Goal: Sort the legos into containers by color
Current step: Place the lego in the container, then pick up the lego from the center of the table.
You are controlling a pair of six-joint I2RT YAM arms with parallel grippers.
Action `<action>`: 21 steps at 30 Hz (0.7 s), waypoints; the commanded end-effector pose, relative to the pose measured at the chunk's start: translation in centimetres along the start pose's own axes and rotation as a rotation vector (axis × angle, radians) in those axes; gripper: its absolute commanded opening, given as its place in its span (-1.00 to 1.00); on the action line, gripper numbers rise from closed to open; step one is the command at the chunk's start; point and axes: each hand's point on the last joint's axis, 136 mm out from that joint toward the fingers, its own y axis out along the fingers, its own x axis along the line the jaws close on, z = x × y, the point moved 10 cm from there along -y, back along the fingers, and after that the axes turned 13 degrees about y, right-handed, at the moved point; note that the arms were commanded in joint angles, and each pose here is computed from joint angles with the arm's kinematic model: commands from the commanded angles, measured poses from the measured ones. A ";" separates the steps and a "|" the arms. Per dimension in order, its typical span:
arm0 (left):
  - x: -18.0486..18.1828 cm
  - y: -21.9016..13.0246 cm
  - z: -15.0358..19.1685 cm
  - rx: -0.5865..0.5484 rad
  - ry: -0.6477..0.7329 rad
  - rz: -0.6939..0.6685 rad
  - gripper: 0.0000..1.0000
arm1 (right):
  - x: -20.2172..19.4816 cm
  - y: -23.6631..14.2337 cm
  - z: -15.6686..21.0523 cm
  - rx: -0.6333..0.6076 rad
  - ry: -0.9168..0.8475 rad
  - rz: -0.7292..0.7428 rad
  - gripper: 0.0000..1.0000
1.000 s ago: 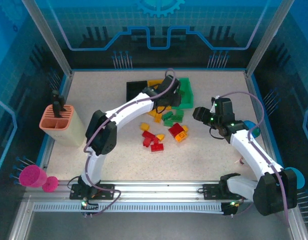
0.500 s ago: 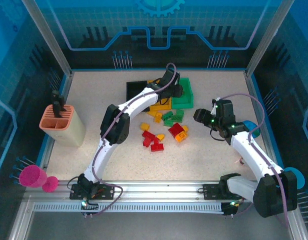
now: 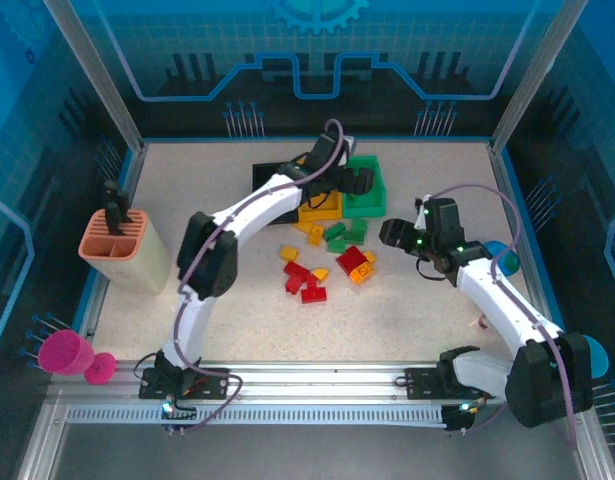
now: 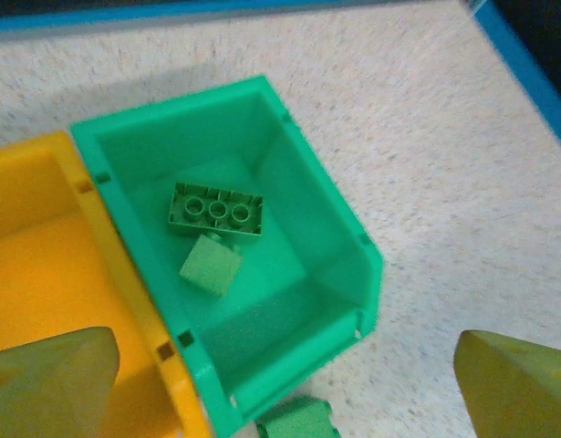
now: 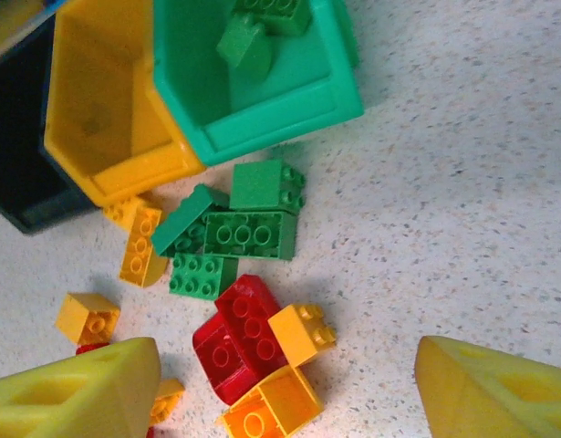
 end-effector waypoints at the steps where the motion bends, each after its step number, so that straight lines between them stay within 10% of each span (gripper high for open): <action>1: -0.8 -7.1 -3.2 -0.176 0.039 0.037 0.84 | 2.9 -0.1 0.0 0.018 -0.159 -0.025 0.56; 9: 0.2 -13.9 2.8 -0.168 0.014 -0.011 0.66 | 7.2 2.1 0.6 0.134 -0.257 0.012 0.33; 21: 2.1 -16.5 10.0 -0.102 -0.039 -0.115 0.57 | 11.2 7.7 3.3 0.124 0.085 0.201 0.14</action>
